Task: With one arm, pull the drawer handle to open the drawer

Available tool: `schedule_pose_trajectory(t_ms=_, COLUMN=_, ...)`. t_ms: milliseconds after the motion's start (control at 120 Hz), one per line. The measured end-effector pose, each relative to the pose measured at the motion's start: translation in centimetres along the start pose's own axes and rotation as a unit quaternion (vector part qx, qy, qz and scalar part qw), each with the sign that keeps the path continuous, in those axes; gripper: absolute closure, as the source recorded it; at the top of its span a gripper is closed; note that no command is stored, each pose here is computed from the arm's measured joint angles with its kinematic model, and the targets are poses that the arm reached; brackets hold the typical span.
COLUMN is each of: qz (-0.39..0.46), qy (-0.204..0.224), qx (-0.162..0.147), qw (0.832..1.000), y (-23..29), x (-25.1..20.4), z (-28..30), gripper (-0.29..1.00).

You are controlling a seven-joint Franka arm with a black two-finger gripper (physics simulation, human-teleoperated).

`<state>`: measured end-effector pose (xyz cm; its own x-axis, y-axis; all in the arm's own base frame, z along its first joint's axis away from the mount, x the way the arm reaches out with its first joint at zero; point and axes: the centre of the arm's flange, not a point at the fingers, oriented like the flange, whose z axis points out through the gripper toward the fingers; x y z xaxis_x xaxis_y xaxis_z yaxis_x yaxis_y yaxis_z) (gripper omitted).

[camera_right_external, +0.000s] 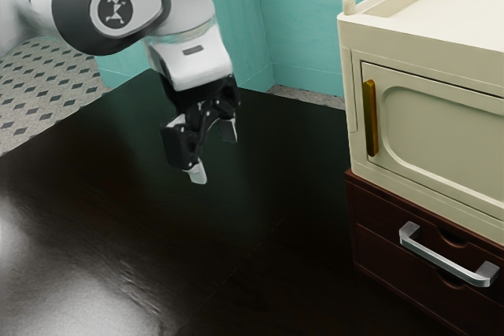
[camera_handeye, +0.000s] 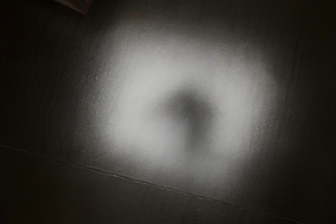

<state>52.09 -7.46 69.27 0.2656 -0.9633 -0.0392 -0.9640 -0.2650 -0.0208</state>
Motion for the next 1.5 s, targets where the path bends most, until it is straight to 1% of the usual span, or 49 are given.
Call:
schedule_pose_trajectory(t_ms=175, qz=0.097, qy=0.008, qx=0.037, qw=0.995, y=2.8, x=4.0, z=0.1, gripper=0.0)
schedule_pose_trajectory(t_ms=308, qz=0.166, qy=0.018, qx=0.066, qw=0.984, y=4.2, x=7.7, z=0.3, gripper=0.0)
schedule_pose_trajectory(t_ms=400, qz=0.209, qy=0.038, qx=0.078, qw=0.974, y=5.4, x=10.5, z=0.0, gripper=0.0)
schedule_pose_trajectory(t_ms=542, qz=0.242, qy=0.066, qx=0.104, qw=0.962, y=6.3, x=12.5, z=-0.7, gripper=0.0)
schedule_pose_trajectory(t_ms=683, qz=0.253, qy=0.099, qx=0.107, qw=0.956, y=6.7, x=14.3, z=1.1, gripper=0.0)
schedule_pose_trajectory(t_ms=858, qz=0.262, qy=0.135, qx=0.127, qw=0.947, y=7.5, x=16.7, z=1.7, gripper=0.0)
schedule_pose_trajectory(t_ms=975, qz=0.25, qy=0.157, qx=0.129, qw=0.946, y=7.3, x=17.4, z=2.8, gripper=0.01)
schedule_pose_trajectory(t_ms=1092, qz=0.233, qy=0.171, qx=0.132, qw=0.948, y=7.2, x=18.1, z=3.4, gripper=0.03)
schedule_pose_trajectory(t_ms=1167, qz=0.228, qy=0.178, qx=0.132, qw=0.948, y=7.4, x=19.1, z=4.0, gripper=0.08)
schedule_pose_trajectory(t_ms=1233, qz=0.225, qy=0.181, qx=0.132, qw=0.948, y=7.6, x=19.9, z=4.4, gripper=0.19)
schedule_pose_trajectory(t_ms=1342, qz=0.22, qy=0.171, qx=0.14, qw=0.95, y=7.2, x=20.4, z=5.2, gripper=0.33)
schedule_pose_trajectory(t_ms=1500, qz=0.205, qy=0.165, qx=0.14, qw=0.955, y=5.9, x=20.9, z=6.8, gripper=0.44)
